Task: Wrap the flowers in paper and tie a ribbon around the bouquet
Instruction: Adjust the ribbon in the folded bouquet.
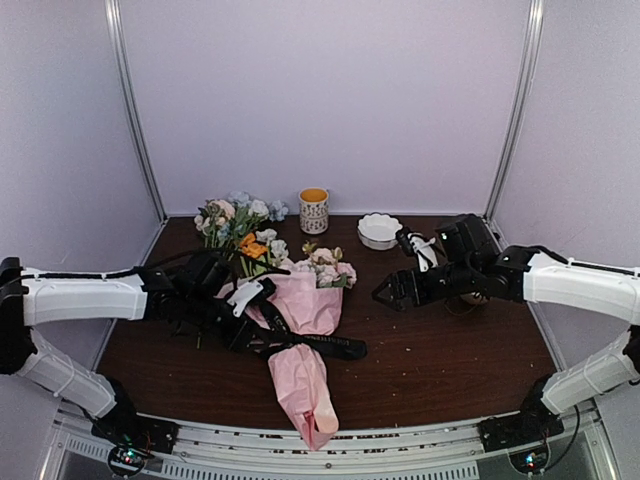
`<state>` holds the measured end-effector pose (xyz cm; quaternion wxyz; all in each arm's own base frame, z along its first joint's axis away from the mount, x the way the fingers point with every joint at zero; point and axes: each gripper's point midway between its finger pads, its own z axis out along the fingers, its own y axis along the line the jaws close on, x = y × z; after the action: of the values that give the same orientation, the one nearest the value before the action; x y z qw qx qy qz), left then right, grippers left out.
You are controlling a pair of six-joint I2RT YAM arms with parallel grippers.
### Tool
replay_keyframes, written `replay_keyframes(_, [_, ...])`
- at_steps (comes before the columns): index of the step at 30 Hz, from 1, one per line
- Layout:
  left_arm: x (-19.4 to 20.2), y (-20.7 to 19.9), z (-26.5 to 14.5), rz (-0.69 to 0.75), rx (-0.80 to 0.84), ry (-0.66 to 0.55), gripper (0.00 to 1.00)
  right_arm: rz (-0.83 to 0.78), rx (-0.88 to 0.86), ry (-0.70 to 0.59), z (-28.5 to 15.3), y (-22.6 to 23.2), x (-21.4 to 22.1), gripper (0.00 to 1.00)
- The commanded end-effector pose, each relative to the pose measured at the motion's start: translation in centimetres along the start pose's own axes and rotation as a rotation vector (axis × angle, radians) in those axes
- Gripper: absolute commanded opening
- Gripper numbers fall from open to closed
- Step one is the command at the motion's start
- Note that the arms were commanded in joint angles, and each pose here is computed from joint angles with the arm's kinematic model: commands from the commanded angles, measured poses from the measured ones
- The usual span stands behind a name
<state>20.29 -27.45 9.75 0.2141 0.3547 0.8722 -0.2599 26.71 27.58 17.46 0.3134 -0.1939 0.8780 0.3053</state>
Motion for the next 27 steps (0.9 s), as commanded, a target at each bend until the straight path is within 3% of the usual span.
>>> replay_keyframes(1, [-2.2,-1.7,0.2,0.042,0.087,-0.069,0.22,0.005,0.013,-0.002,0.0,-0.3,0.4,1.0])
replay_keyframes(2, [-2.0,-1.9,0.2,0.042,0.104,-0.065,0.08,0.003,0.015,-0.003,-0.1,-0.4,0.4,1.0])
replay_keyframes(3, [-1.7,-2.0,0.2,0.039,0.107,-0.063,0.0,0.004,0.017,-0.002,-0.1,-0.4,0.5,1.0])
replay_keyframes(10, [1.1,-1.4,-1.7,-0.034,0.062,-0.1,0.0,0.006,0.012,0.006,0.5,-0.5,0.7,1.0])
replay_keyframes(15, [6.3,-1.4,-1.4,-0.144,0.066,-0.031,0.0,0.005,0.01,0.015,0.9,-0.5,0.8,1.0])
replay_keyframes(22, [9.4,-1.1,0.4,-0.219,0.045,0.065,0.0,0.002,0.024,0.007,0.7,-0.6,0.3,1.0])
replay_keyframes(23, [9.4,-1.2,0.5,-0.214,0.042,0.073,0.07,0.0,0.031,0.003,0.6,-0.7,0.3,1.0])
replay_keyframes(25, [8.4,-1.2,0.2,-0.191,0.023,0.055,0.51,0.001,0.057,-0.008,0.2,-1.1,0.1,1.0])
replay_keyframes(27, [7.5,-0.8,-0.6,-0.157,-0.041,0.023,0.86,0.01,0.096,-0.023,-0.2,-1.9,-0.1,1.0])
